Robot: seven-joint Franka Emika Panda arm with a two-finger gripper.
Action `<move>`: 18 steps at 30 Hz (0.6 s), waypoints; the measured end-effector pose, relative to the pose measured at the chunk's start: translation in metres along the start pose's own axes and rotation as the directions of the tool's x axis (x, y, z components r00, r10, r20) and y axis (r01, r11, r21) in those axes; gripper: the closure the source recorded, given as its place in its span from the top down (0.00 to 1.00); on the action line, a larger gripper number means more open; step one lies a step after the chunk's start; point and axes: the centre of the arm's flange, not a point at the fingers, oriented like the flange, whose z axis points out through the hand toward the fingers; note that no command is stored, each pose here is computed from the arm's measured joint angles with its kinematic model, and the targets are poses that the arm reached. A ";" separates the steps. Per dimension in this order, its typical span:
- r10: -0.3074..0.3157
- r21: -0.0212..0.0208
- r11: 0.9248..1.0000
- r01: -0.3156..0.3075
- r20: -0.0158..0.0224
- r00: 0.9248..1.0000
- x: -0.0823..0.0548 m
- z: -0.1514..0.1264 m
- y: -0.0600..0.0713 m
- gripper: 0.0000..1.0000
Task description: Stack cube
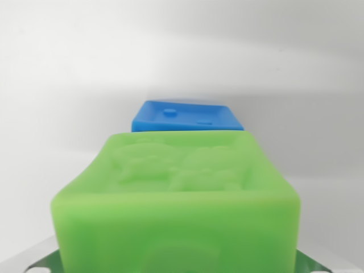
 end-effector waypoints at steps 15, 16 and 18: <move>0.000 0.000 1.000 0.000 0.000 1.000 0.000 0.017 0.000 0.00; 0.000 0.000 1.000 0.000 0.000 1.000 0.000 0.017 0.000 0.00; 0.000 0.000 1.000 0.000 0.000 1.000 0.000 0.018 0.000 0.00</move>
